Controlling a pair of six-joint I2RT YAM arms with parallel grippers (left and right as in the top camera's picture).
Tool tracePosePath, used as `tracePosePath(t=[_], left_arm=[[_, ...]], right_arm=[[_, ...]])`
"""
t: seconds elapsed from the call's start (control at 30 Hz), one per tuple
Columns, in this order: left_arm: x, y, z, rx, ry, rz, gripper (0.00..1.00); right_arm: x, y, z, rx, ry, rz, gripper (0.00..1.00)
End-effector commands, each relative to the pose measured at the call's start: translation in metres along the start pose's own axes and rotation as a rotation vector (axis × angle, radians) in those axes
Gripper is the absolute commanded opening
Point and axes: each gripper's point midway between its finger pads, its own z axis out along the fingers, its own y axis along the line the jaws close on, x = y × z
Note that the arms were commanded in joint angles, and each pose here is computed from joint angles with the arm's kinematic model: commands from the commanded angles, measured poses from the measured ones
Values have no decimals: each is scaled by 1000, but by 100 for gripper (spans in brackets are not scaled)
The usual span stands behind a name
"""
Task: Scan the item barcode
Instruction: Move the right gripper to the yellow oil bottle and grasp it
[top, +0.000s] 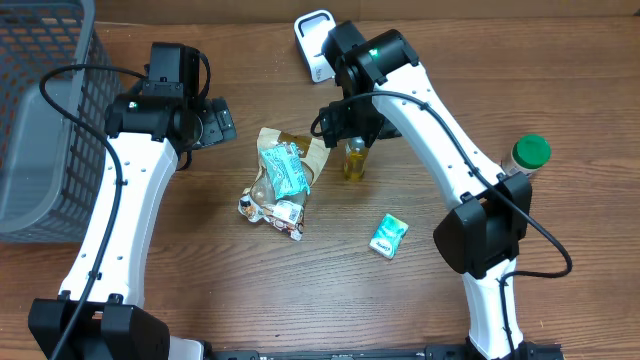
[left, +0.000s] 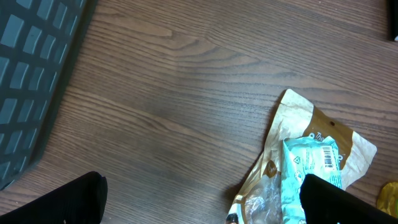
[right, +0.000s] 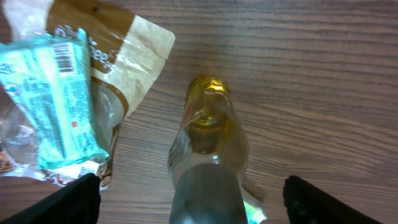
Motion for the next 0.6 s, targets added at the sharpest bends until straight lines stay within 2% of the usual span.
tracePosePath(t=[0.0,0.27,0.4,0.57], left_arm=[[-3,-2,-3,4,-11,28,99],[-3,-2,-3,4,-11,28,100],[-3,-2,-3,4,-11,28,100],[-3,-2,-3,4,-11,28,100]], right_arm=[[-1,-2,9,15,17,6,98],[1,-4,11,21,28,56,100],[1,-4,11,22,29,56,88],[3,-14,17,80,34,79,87]])
